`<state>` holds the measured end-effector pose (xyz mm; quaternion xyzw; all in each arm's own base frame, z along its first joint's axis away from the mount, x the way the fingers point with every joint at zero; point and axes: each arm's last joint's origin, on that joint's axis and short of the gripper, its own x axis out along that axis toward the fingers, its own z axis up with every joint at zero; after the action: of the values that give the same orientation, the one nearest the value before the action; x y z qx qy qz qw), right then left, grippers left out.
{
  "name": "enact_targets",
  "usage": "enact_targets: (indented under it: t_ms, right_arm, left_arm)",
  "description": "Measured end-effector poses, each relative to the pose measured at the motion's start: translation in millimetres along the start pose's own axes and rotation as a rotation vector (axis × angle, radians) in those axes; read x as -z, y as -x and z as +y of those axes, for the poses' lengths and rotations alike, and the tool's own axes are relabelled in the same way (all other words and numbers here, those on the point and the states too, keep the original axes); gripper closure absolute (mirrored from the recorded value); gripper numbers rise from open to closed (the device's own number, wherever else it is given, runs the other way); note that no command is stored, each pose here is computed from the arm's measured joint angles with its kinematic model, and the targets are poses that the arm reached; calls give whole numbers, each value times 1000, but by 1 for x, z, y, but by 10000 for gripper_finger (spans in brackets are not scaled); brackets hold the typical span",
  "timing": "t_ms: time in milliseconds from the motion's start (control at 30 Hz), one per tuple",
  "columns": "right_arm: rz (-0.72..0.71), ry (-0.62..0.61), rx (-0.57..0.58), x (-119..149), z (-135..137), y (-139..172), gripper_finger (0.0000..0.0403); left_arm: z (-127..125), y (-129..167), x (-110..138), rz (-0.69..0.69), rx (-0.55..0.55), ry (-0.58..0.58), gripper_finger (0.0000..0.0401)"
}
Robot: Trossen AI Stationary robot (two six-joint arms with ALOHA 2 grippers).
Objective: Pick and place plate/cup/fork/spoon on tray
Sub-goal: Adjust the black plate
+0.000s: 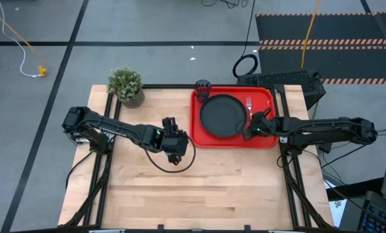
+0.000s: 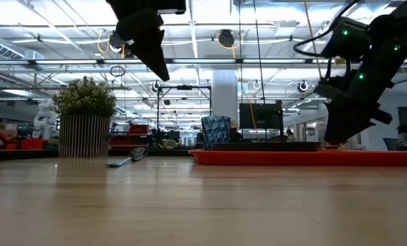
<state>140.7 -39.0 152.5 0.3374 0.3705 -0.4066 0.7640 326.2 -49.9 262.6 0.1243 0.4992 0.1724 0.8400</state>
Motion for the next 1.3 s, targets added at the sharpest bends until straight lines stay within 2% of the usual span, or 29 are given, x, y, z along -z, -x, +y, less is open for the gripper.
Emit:
enact_targets:
  t_ms: [133, 300, 367, 567, 767, 1000, 1300]
  right_arm:
    - [-8, 4, -84, 1, 9, 2, 271]
    - [-102, -36, -220, -6, 24, 5, 271]
    - [-138, -32, -242, -12, 28, 7, 271]
    - [-170, 1, -121, -31, 28, -1, 291]
    - [-90, 5, -66, -40, 21, -23, 342]
    - [-79, 22, -20, -44, 15, -34, 397]
    - [-50, 10, 43, -47, 4, -35, 402]
  left_arm:
    - [-9, -6, 13, 43, 0, 47, 144]
    - [-22, -17, 34, 107, 7, 75, 144]
    - [-25, -21, 42, 135, 20, 97, 144]
    - [-29, -28, 54, 173, 19, 166, 144]
    - [-31, -28, 51, 140, 30, 199, 144]
    - [-32, -28, 49, 121, 38, 201, 144]
    - [-37, -25, 50, 115, 46, 195, 144]
